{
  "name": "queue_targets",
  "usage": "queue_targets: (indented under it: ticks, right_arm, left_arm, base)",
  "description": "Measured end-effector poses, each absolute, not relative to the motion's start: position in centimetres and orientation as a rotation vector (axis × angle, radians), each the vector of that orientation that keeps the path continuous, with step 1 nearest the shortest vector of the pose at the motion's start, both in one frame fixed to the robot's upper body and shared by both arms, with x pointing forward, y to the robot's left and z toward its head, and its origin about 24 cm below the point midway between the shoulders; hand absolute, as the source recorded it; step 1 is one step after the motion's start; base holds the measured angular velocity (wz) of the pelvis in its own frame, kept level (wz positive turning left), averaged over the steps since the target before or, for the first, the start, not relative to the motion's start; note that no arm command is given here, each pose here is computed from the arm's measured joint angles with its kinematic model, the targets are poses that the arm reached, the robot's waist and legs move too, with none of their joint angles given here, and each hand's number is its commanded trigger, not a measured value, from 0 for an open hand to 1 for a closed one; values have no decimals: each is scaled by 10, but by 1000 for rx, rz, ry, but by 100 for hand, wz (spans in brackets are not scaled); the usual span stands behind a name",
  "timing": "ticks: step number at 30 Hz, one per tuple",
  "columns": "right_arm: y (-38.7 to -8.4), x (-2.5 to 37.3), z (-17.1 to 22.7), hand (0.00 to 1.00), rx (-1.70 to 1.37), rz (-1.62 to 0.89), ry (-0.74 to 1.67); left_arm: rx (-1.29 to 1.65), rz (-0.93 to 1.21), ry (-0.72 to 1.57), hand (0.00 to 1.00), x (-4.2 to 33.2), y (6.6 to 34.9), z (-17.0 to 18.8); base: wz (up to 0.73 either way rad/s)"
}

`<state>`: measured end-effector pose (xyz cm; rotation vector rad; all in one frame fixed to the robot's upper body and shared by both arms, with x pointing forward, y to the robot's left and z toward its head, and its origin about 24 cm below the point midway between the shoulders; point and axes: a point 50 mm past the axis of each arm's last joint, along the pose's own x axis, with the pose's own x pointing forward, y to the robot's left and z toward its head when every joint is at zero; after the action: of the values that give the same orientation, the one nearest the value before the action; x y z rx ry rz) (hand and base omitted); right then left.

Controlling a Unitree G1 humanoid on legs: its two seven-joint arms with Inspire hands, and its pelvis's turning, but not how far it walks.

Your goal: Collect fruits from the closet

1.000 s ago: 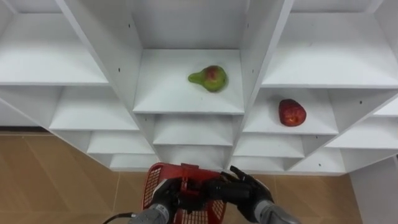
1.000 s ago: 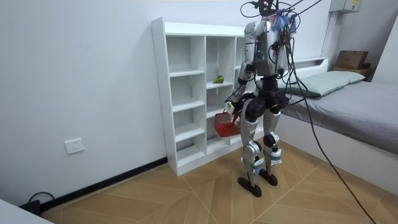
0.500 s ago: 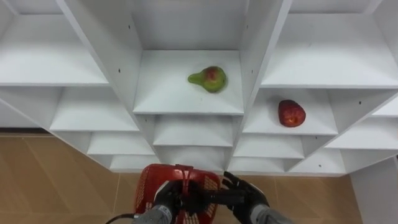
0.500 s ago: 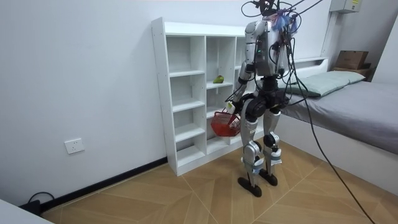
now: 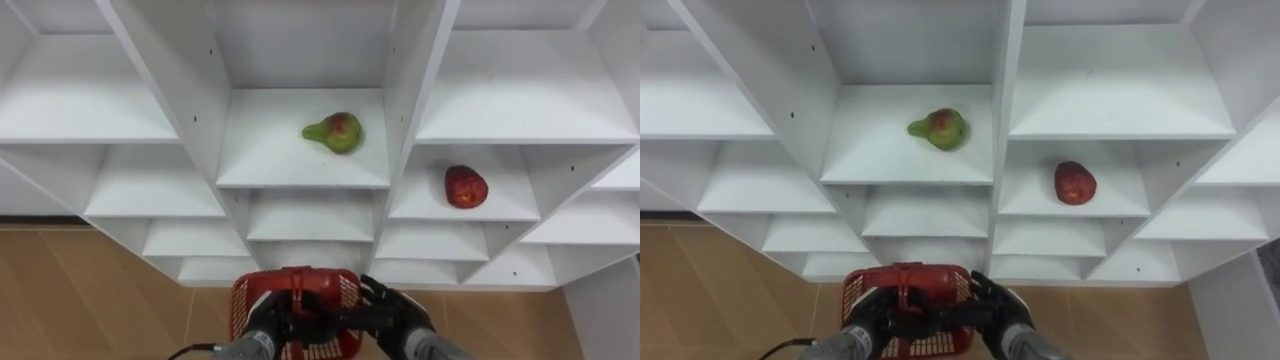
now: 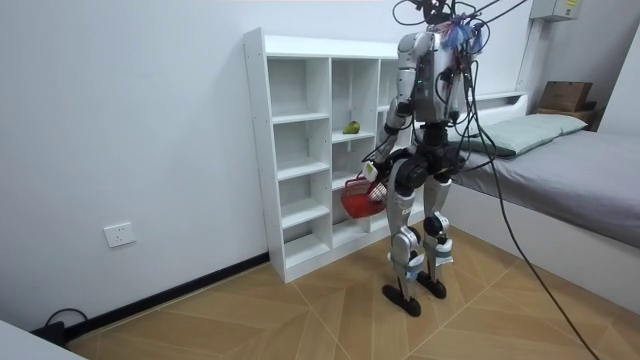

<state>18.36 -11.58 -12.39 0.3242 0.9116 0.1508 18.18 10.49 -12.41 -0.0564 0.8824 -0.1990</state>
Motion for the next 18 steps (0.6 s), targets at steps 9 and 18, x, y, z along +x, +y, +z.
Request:
queue_targets:
  ticks: [9,18]
  right_arm:
    - [-117,184,-122,0,133,239,877]
    - [-113,188,-100,0,-125,413,705]
  left_arm:
    - [-34,-153,911,100,172,121,-130]
    - [-53,-88,929,100,164,135,-134]
  base:
    - [0]
    - [1]
